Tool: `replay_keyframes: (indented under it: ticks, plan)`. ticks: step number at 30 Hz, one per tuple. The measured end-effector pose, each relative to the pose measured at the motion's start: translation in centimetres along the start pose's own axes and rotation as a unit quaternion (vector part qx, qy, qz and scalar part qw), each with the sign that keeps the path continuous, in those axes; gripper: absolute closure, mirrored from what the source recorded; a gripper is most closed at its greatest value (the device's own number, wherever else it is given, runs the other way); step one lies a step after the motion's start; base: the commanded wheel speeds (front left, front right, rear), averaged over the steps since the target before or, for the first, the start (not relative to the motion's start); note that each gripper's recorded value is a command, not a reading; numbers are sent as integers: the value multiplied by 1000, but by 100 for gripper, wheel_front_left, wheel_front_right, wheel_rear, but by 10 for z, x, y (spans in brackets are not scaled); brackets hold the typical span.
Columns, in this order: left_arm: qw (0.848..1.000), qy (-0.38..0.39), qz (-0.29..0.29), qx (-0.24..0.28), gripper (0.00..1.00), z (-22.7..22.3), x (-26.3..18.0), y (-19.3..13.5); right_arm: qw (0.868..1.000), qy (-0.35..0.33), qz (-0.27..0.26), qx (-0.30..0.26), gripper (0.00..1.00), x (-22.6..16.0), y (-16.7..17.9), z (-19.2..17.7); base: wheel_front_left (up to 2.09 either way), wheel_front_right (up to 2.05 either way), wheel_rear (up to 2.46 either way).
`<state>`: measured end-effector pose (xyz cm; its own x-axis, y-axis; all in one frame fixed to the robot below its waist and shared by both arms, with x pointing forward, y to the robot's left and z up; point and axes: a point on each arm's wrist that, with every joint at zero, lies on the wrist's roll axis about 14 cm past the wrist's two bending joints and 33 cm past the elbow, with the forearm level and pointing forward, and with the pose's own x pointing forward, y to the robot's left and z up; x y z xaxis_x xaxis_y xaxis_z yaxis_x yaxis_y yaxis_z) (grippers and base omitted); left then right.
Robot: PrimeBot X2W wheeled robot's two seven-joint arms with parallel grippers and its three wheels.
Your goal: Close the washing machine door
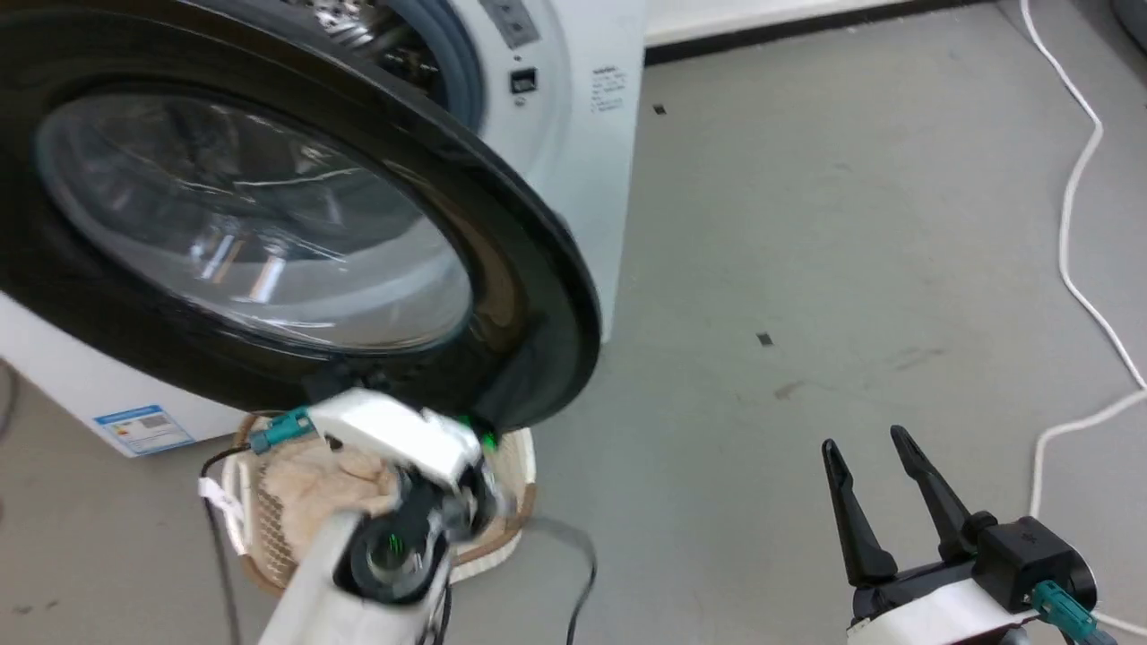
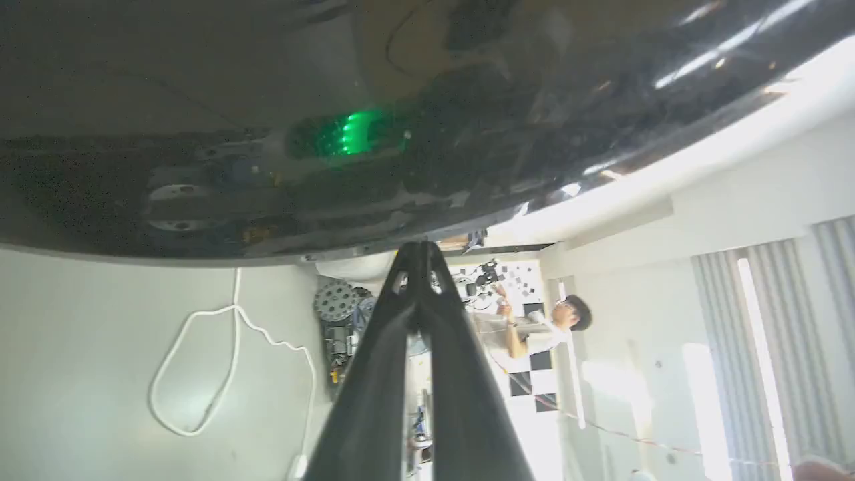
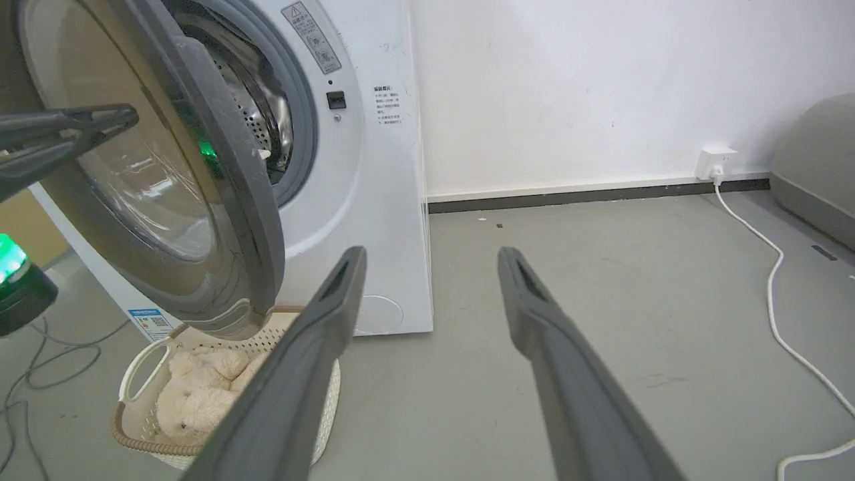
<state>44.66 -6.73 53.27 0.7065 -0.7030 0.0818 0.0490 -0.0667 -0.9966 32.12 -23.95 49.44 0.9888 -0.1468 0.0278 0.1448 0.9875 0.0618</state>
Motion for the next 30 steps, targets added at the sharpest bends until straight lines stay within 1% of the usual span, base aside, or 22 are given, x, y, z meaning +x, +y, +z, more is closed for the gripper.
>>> replay_keyframes:
  ticks: [2,3,5,6,8,9,11,12,15,16,19,20,21,22,24,25,26,30]
  plan:
    - [998,16,19,63,100,-6,-14,8,1000,-5,8,2,0,2,4,2,0,0,0]
    - [994,27,30,104,100,-8,-22,12,1000,-7,12,2,0,3,7,4,0,0,0]
    - [981,37,52,183,100,-8,-40,22,1000,-12,21,4,0,6,12,6,0,0,0]
    - [963,33,69,257,100,-2,-59,30,999,-16,28,6,0,8,16,8,0,0,0]
    - [944,5,81,321,100,15,-77,32,999,-18,37,6,0,10,22,8,0,0,0]
    - [930,-11,88,358,100,26,-86,33,999,-18,42,5,0,10,25,8,0,0,0]
    - [894,-50,98,434,100,52,-106,31,998,-19,55,4,0,11,33,8,0,0,0]
    - [879,-75,96,462,100,64,-114,26,998,-21,61,3,0,12,36,9,0,0,0]
    - [839,-139,91,518,100,94,-133,3,997,-30,78,4,0,17,47,14,0,0,0]
    - [824,-161,93,536,100,105,-140,-6,996,-32,84,4,0,19,51,15,0,0,0]
    - [760,-244,86,596,100,132,-162,-51,994,-38,104,6,0,23,64,18,0,0,0]
    - [742,-265,88,609,100,135,-171,-60,993,-39,109,7,0,25,68,19,0,0,0]
    - [730,-283,93,616,100,136,-181,-65,993,-41,114,7,0,25,71,20,0,0,0]
    - [720,-299,99,618,100,136,-191,-68,992,-42,119,7,0,26,74,21,0,0,0]
    - [707,-313,115,623,100,131,-206,-64,991,-45,127,8,0,27,79,23,0,0,0]
    - [707,-313,115,623,100,131,-206,-64,991,-45,127,8,0,27,79,23,0,0,0]
    - [698,-316,130,629,100,125,-217,-58,990,-48,133,9,0,28,83,25,0,0,0]
    - [697,-303,146,633,100,108,-225,-43,988,-48,143,10,0,27,90,24,0,0,0]
